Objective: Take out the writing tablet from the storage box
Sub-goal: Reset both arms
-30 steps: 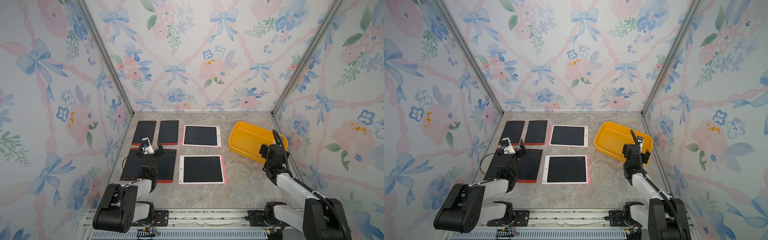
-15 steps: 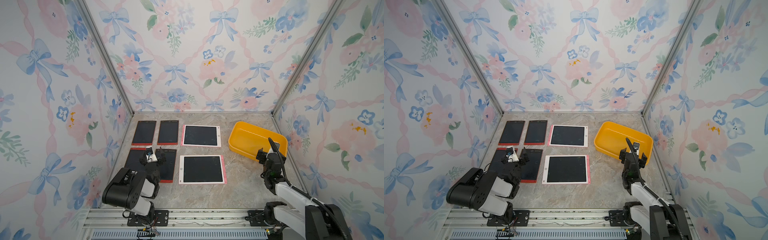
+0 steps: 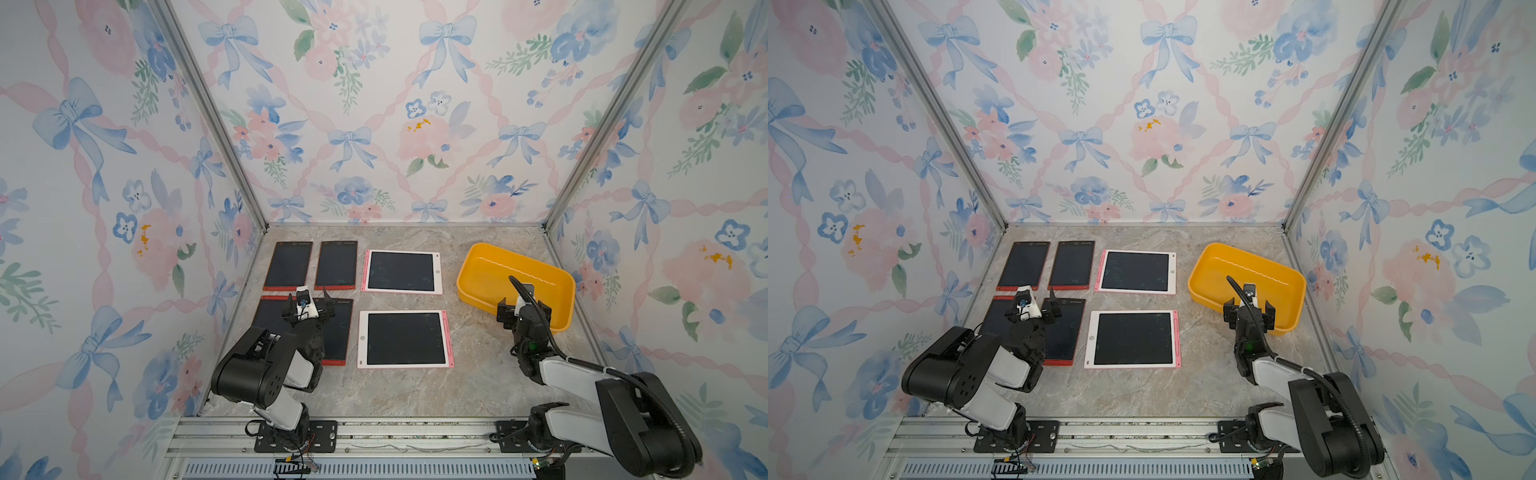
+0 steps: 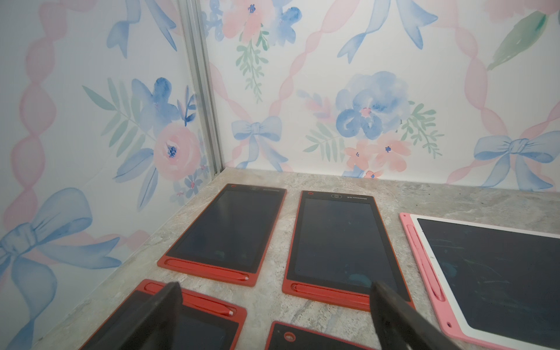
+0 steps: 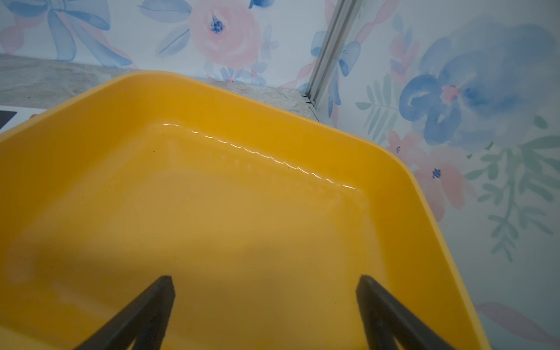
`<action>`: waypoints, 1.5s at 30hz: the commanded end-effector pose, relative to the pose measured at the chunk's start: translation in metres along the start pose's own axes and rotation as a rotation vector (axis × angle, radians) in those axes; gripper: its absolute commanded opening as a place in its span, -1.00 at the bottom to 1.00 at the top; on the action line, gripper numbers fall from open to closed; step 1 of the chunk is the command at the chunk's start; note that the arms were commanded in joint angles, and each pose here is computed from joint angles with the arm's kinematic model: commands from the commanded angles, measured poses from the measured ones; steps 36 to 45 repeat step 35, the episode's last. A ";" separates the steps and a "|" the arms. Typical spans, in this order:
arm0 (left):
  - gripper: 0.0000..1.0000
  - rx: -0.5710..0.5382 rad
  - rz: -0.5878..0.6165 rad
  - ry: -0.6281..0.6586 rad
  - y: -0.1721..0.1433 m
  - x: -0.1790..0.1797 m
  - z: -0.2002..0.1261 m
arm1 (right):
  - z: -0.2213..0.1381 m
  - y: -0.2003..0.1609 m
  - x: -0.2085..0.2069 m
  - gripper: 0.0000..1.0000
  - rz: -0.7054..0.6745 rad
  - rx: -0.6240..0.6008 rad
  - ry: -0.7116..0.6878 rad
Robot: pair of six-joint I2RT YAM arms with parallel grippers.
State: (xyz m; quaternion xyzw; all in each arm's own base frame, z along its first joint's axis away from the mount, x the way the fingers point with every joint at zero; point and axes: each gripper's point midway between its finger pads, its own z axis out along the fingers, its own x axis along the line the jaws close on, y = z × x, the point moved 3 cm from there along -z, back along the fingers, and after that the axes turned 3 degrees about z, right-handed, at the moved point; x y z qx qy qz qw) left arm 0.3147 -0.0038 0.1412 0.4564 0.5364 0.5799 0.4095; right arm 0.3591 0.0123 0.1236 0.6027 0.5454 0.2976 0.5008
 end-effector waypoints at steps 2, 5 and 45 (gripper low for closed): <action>0.96 0.035 0.009 0.016 -0.004 0.002 0.009 | 0.009 0.006 0.004 0.94 -0.010 -0.006 -0.001; 0.96 0.066 -0.034 -0.004 -0.008 0.008 0.018 | 0.020 -0.007 -0.021 0.94 0.168 0.015 0.062; 0.96 0.066 -0.021 -0.003 -0.008 0.006 0.016 | 0.017 -0.013 -0.017 0.94 0.153 -0.028 0.067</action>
